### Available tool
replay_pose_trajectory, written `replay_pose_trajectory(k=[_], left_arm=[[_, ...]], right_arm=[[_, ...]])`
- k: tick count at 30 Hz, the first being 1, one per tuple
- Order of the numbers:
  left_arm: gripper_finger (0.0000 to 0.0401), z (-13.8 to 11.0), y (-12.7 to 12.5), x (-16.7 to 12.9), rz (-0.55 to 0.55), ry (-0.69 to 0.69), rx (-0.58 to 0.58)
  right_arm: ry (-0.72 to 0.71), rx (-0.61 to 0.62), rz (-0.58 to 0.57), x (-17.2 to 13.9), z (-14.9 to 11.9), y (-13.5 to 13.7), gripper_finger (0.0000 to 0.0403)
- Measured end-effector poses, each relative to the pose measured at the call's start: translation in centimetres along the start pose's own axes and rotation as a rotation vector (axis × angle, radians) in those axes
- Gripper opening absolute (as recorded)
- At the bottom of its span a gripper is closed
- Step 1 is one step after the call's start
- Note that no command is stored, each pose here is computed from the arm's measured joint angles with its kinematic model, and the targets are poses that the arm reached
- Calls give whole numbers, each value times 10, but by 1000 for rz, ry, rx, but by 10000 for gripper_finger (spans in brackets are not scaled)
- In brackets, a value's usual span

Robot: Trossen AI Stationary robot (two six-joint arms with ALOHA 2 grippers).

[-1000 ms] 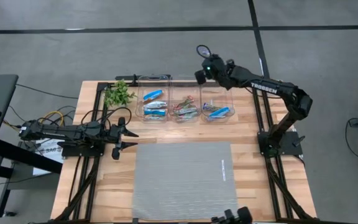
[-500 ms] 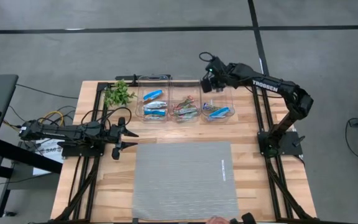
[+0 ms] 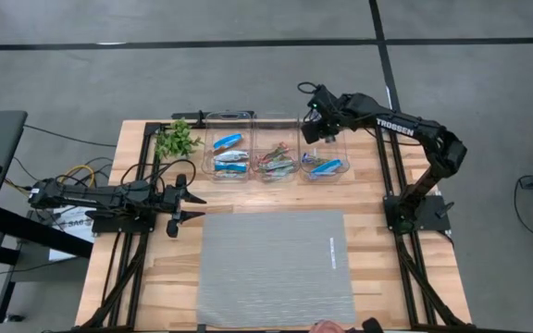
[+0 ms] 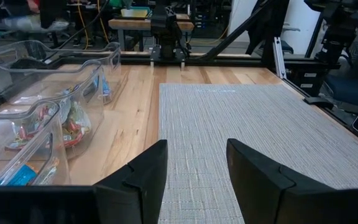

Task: Pick and place Granola Bars by type
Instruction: Put the purple granola bar into the right transparent bin, then return to Home Position

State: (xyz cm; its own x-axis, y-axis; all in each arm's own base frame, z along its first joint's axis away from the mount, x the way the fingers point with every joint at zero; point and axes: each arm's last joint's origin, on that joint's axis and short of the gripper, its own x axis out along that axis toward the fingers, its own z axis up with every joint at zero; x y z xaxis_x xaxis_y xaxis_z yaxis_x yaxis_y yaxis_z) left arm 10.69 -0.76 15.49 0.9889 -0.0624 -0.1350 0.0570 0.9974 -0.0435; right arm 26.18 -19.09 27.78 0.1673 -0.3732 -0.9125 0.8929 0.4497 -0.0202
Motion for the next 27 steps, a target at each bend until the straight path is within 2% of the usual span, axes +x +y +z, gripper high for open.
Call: replay_pose_trajectory(k=[12,16,20,24,27], left_arm=[[157,0,0,0,0,0,-5],[158,0,0,0,0,0,4],[157,0,0,0,0,0,-5],[157,0,0,0,0,0,0],[157,0,0,0,0,0,-6]], right_arm=[[-43,-48,13,-3,2,3,199],[-206,-204,86,-22,-1,9,221],[-352,-375,224,-33,-23,16,228],[-469,-416,369,-38,-55,20,226],[-559,-435,404,-36,-84,21,226]])
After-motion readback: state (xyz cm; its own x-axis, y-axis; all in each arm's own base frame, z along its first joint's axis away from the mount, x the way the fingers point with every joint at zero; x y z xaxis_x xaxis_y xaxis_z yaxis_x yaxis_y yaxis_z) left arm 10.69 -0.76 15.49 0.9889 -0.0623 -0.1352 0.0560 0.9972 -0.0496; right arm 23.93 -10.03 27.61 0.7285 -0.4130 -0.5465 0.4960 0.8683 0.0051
